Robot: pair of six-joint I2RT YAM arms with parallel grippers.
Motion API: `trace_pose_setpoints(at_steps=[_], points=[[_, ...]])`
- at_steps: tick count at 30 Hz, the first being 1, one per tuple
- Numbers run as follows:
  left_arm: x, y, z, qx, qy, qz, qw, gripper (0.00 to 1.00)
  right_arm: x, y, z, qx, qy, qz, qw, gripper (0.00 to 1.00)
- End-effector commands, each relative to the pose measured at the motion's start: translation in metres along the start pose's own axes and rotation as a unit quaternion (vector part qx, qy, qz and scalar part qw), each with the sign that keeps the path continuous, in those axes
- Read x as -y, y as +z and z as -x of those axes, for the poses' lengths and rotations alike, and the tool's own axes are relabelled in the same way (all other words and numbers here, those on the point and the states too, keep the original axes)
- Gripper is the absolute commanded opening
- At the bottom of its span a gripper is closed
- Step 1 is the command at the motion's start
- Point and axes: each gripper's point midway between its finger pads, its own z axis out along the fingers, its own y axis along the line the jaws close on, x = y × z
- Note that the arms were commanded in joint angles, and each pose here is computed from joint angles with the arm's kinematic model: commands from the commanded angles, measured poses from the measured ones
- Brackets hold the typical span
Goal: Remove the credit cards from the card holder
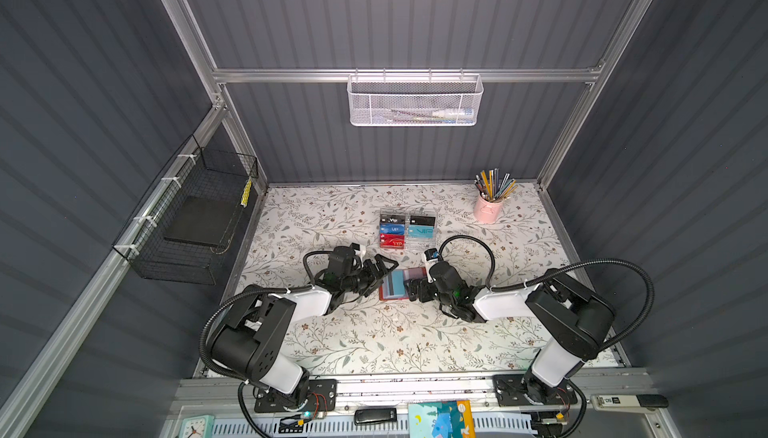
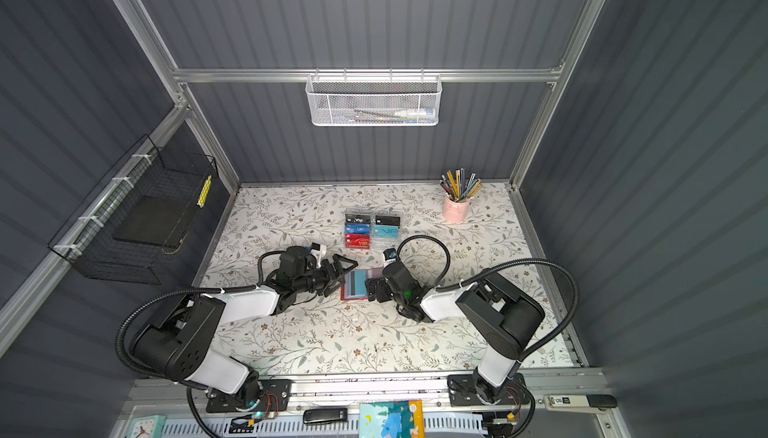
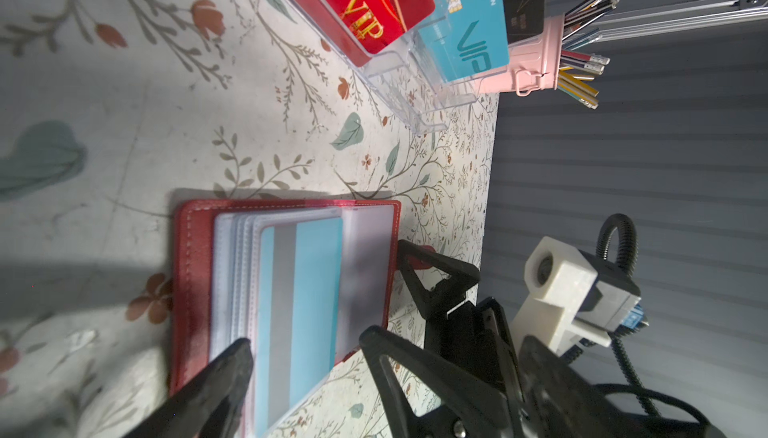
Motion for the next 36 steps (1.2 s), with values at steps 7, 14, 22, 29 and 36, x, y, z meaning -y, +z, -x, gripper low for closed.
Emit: trace_pose_setpoints(at_steps=[7, 14, 22, 29, 36], points=[[-0.01, 0.011, -0.003, -0.019, -0.009, 0.003, 1.0, 1.0, 0.003, 0.0, -0.023, -0.045, 0.0, 0.0, 0.999, 0.99], [-0.001, 0.009, -0.003, -0.018, -0.009, -0.009, 1.0, 1.0, 0.002, 0.002, -0.026, -0.051, 0.002, 0.003, 0.999, 0.99], [0.007, 0.001, -0.002, -0.013, 0.0, -0.006, 1.0, 1.0, 0.002, 0.002, -0.028, -0.054, 0.005, 0.006, 0.999, 0.99], [0.003, 0.005, -0.007, -0.018, -0.002, -0.002, 1.0, 1.0, 0.002, 0.002, -0.032, -0.055, 0.011, 0.009, 0.998, 0.99], [-0.003, 0.013, -0.013, -0.026, -0.007, -0.001, 1.0, 1.0, 0.003, 0.002, -0.032, -0.055, 0.011, 0.009, 0.998, 0.99]])
